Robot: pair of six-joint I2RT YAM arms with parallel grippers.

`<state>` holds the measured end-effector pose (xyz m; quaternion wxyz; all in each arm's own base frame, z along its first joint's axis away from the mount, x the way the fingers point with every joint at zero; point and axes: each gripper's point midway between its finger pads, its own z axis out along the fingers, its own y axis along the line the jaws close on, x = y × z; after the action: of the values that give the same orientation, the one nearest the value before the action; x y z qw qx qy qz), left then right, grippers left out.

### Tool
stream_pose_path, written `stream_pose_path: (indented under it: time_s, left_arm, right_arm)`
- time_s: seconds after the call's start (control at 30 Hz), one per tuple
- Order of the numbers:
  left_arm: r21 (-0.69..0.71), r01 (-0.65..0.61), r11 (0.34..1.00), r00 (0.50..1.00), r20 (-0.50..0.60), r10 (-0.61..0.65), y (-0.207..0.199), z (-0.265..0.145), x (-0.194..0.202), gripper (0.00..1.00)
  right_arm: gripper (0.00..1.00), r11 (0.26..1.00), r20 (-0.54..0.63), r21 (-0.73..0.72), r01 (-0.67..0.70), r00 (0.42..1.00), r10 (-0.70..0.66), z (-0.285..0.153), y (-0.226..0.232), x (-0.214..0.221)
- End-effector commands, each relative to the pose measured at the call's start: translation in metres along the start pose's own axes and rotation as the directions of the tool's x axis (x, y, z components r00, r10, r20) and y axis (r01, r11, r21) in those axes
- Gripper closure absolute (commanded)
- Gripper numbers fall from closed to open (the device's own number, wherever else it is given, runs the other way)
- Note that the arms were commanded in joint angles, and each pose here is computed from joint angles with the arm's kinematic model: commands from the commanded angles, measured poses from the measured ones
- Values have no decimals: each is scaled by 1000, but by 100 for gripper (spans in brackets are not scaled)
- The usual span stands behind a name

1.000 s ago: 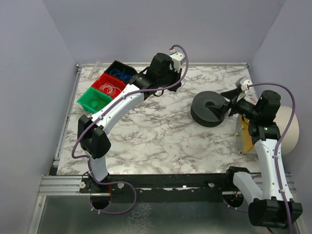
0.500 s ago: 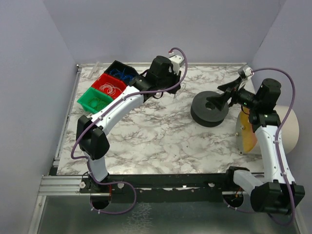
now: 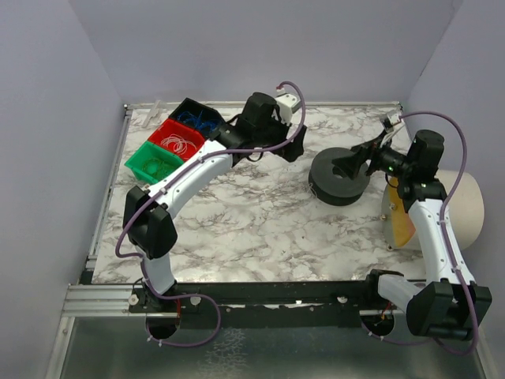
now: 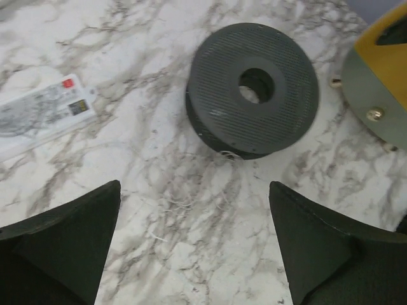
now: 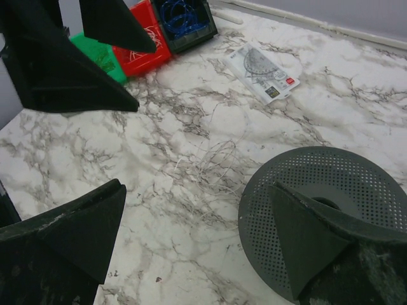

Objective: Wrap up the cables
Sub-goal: Place the cable at the center of the board, then pick up the cable at the center of the board.

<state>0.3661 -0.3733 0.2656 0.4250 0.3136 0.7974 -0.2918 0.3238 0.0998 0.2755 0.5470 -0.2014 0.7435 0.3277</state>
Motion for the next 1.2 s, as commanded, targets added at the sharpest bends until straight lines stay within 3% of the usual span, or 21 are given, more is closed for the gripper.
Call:
stream_pose_path:
  time_s: [0.0,0.17,0.27,0.53,0.9,1.07,1.17]
  left_arm:
    - [-285,-8,958,1000,23,15,91,-15,-1,1]
    - [-472,-137,871,986,-147,75,163,-9,61,1]
    - [-483,-181,856,973,-215,84,187,3,92,1]
    - [-265,-230,936,945,-292,150,180,42,131,11]
    - [-218,-243,945,919,-364,152,186,59,164,16]
    - [-256,-220,941,920,-375,113,196,71,173,27]
    - [-256,-177,950,931,-357,78,197,77,172,50]
  right_arm:
    - [0,997,10,-1,80,997,-80,-1,1,-3]
    - [0,996,2,-3,92,996,-92,-1,0,0]
    - [0,995,-1,-15,96,995,-96,-1,2,1]
    - [0,993,-12,-22,114,993,-115,-2,3,4]
    - [0,993,-26,-46,113,993,-114,-1,5,7]
    - [0,992,-29,-45,115,993,-116,-1,4,7]
    - [0,992,-31,-46,115,993,-117,-1,4,9]
